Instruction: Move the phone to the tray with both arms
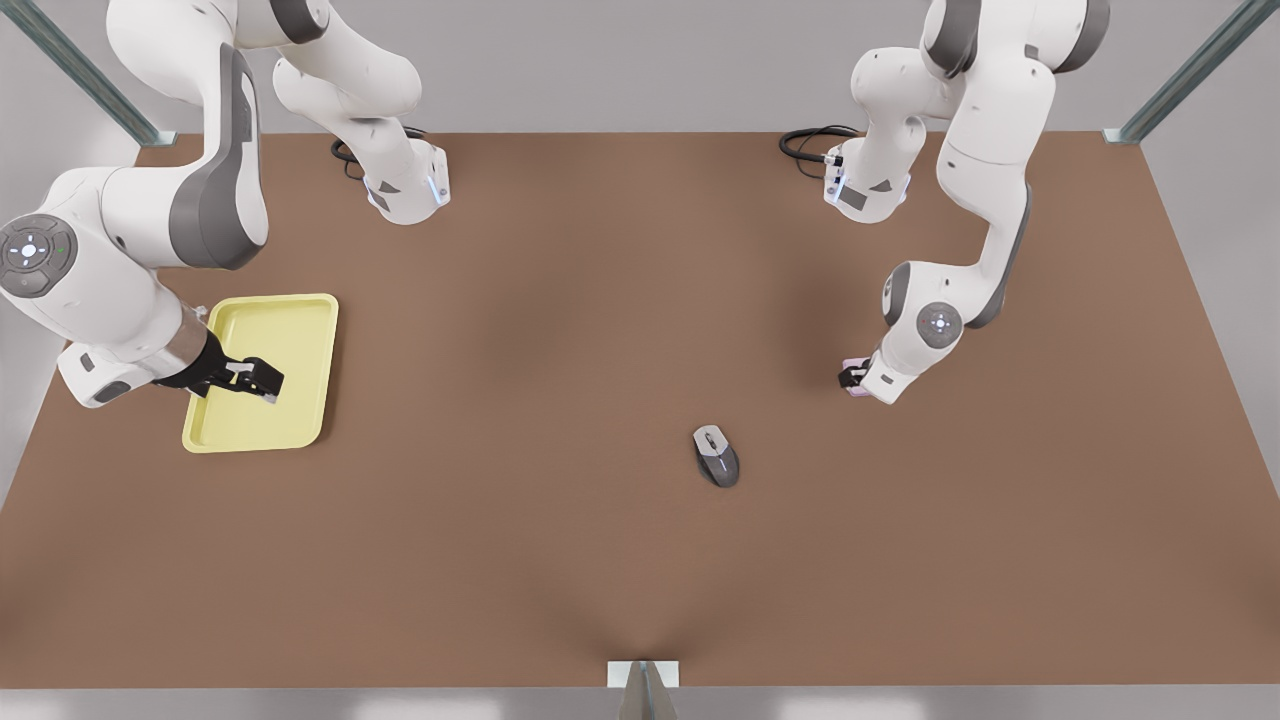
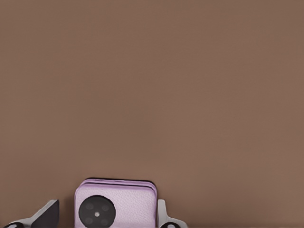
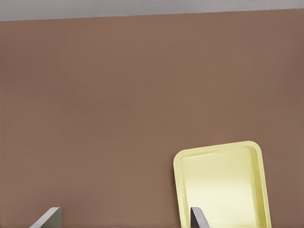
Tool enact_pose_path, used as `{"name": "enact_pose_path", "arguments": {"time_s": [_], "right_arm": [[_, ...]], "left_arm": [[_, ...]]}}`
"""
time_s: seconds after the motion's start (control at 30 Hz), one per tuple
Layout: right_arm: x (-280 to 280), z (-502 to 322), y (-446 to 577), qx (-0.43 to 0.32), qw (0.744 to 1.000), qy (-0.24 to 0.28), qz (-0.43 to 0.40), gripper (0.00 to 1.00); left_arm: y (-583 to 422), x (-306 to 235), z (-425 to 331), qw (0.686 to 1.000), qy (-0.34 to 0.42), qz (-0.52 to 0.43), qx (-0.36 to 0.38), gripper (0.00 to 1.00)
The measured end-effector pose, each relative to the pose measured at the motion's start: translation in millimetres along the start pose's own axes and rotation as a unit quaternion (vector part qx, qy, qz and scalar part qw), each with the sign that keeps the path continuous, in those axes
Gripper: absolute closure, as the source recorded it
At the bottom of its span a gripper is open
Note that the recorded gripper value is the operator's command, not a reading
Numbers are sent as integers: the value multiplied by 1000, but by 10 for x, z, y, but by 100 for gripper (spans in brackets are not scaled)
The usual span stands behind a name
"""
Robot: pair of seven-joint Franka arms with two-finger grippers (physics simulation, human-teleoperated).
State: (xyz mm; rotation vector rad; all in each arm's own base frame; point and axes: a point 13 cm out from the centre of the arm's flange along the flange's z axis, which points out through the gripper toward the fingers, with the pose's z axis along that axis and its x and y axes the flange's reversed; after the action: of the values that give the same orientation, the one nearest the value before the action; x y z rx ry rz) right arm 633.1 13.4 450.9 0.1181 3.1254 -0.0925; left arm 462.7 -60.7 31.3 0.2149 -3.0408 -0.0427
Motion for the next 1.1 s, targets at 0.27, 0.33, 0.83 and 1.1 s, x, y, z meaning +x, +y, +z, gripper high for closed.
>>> {"name": "enact_pose_path", "arguments": {"time_s": [0.27,0.33,0.83,1.1], "right_arm": [[-10,-3,-6,0,1000,-2,1,0],[-11,-4,-5,0,1000,-2,1,0],[-15,4,-7,0,1000,-2,1,0],[-14,7,-14,0,1000,-2,1,0]], "left_arm": [[-6,12,27,1000,3,-3,-1,0],[-4,18,38,1000,4,-3,-1,0],[-8,-21,-80,1000,1,-8,-3,24],[-251,-311,-373,1000,-12,1,2,24]]}}
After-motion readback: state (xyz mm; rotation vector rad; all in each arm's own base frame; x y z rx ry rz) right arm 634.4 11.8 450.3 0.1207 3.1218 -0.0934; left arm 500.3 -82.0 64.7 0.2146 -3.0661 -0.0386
